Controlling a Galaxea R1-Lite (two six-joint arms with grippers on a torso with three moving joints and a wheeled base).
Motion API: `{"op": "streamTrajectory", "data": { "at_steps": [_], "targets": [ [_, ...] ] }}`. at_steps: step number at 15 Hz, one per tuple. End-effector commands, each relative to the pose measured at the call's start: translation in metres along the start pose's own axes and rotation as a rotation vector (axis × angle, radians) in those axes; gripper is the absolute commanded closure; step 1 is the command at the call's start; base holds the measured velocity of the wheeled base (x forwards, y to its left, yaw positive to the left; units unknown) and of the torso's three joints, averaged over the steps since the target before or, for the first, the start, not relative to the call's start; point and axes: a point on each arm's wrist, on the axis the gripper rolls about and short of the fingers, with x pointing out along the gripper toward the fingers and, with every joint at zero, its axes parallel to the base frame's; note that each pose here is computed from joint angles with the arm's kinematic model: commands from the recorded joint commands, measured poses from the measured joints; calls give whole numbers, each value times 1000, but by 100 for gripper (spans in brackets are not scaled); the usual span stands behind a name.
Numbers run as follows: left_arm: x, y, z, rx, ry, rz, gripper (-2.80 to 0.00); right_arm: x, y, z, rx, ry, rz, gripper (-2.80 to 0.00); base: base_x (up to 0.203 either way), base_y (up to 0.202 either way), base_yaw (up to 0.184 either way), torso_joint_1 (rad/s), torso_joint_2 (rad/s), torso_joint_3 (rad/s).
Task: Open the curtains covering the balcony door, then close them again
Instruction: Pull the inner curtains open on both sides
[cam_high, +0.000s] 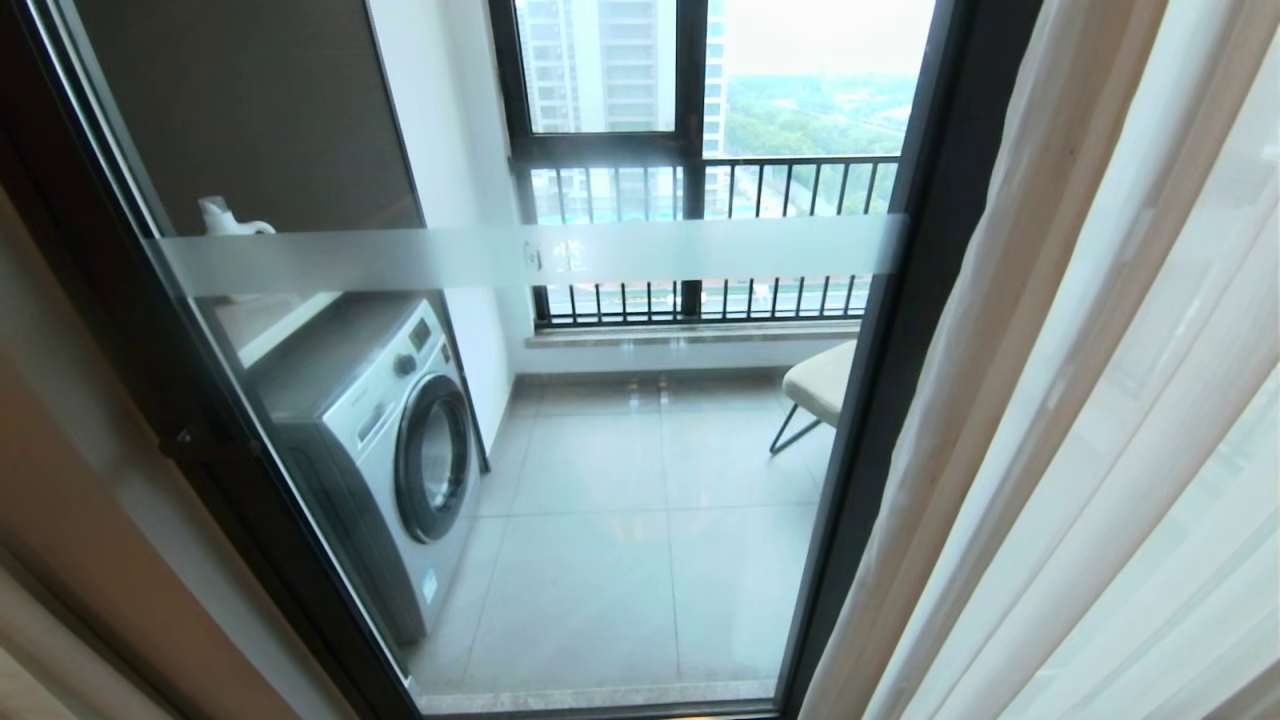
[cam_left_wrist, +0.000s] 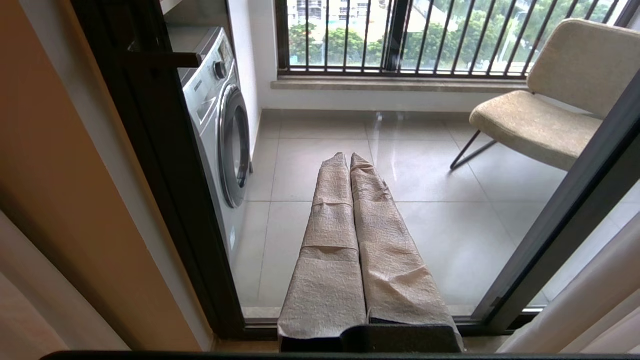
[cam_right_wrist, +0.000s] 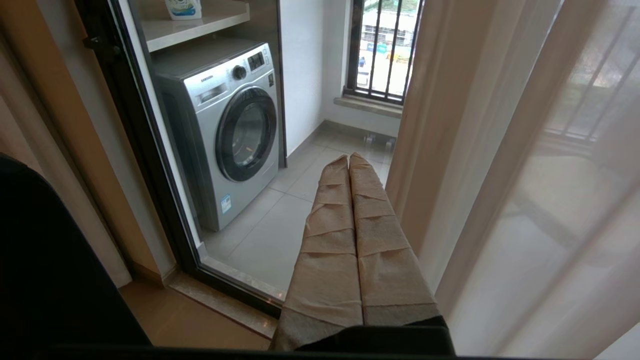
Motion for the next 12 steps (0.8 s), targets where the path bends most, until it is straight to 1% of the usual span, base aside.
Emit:
{"op": "streamTrajectory", "data": {
  "at_steps": [1,4,5,8,12],
  "targets": [
    [0,0,0,0,-1,1,0,22,-11,17,23,90,11,0,0,0,0,0,0,0],
    [0,0,0,0,-1,1,0,54,-28,39,7,89,12,0,0,0,0,0,0,0],
    [0,0,0,0,-1,1,0,66,-34,47,1,83,11,-280,0,0,0,0,0,0],
    [0,0,0,0,-1,1,0,99,-50,67,-17,46,11,-280,0,0,0,0,0,0],
    [0,0,0,0,-1,1,0,134,-69,87,-24,9,4,-280,0,0,0,0,0,0]
  ]
}}
